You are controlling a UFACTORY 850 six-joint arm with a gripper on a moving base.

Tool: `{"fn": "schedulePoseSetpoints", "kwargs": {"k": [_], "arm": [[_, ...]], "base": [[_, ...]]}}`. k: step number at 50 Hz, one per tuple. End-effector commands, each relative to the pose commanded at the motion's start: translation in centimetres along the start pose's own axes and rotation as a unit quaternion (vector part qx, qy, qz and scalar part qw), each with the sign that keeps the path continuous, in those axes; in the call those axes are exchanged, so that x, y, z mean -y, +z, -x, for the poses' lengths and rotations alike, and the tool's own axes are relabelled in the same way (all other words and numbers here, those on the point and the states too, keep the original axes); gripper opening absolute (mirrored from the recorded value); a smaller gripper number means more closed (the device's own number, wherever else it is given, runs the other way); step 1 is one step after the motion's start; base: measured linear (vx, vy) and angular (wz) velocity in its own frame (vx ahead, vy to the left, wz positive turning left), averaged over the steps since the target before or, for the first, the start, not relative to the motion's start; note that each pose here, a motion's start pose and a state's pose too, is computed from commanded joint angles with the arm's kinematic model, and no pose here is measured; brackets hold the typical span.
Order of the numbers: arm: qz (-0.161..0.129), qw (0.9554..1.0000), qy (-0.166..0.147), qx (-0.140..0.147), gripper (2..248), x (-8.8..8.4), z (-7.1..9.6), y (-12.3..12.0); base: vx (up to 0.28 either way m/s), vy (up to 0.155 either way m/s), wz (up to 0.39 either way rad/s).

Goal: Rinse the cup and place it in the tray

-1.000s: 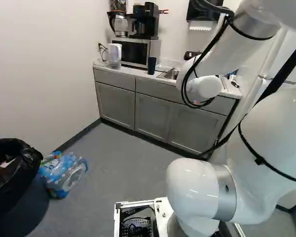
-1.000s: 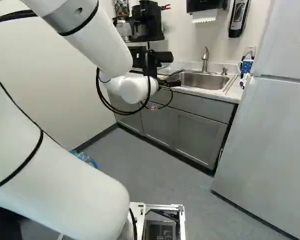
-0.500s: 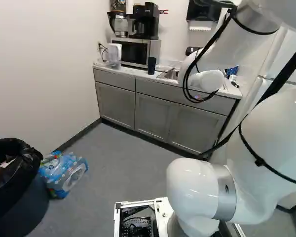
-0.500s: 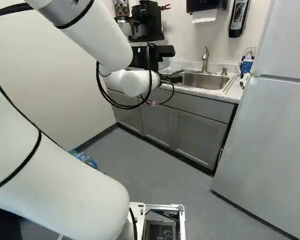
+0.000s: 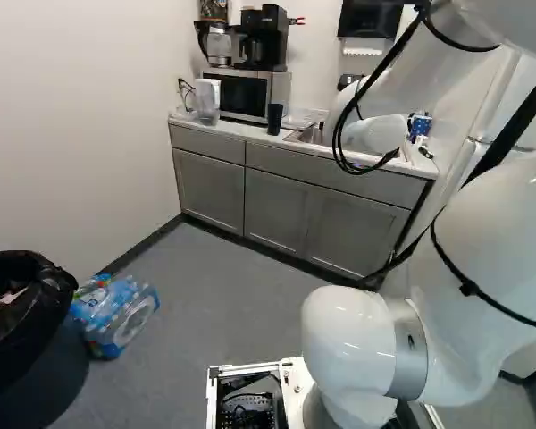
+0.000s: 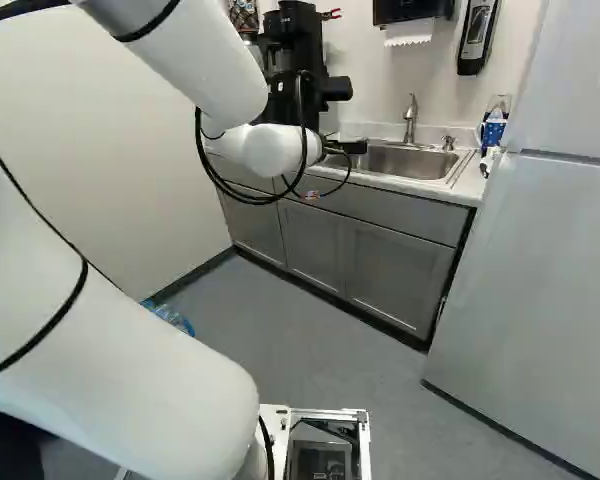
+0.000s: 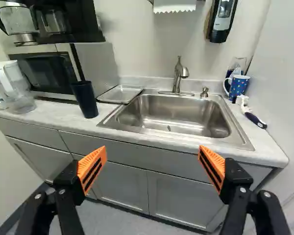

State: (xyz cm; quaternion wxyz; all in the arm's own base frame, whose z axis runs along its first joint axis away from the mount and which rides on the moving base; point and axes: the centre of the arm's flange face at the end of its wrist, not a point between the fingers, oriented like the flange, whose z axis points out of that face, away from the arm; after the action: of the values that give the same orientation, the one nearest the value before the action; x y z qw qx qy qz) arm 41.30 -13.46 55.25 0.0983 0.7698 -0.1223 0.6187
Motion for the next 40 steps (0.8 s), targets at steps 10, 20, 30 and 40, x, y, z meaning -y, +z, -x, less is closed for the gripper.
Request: {"fn": "schedulePoseSetpoints", "kwargs": {"k": [10,20,30,40], "arm": [[0.001,1.0,0.0,-0.001,247,-0.1,-1.0,0.3],[0.003,1.0,0.001,-0.001,247,-0.3,-2.0,0.6],[0.005,1.0,0.001,-0.001,247,-0.5,-3.1,0.9],[0.008,1.0,0.002,-0.002,247,-0.7,-4.1,1.3]], "base": [[0.0,0.0,0.0],[0.0,0.0,0.0],[0.0,0.0,0.0],[0.0,0.0,0.0]]}}
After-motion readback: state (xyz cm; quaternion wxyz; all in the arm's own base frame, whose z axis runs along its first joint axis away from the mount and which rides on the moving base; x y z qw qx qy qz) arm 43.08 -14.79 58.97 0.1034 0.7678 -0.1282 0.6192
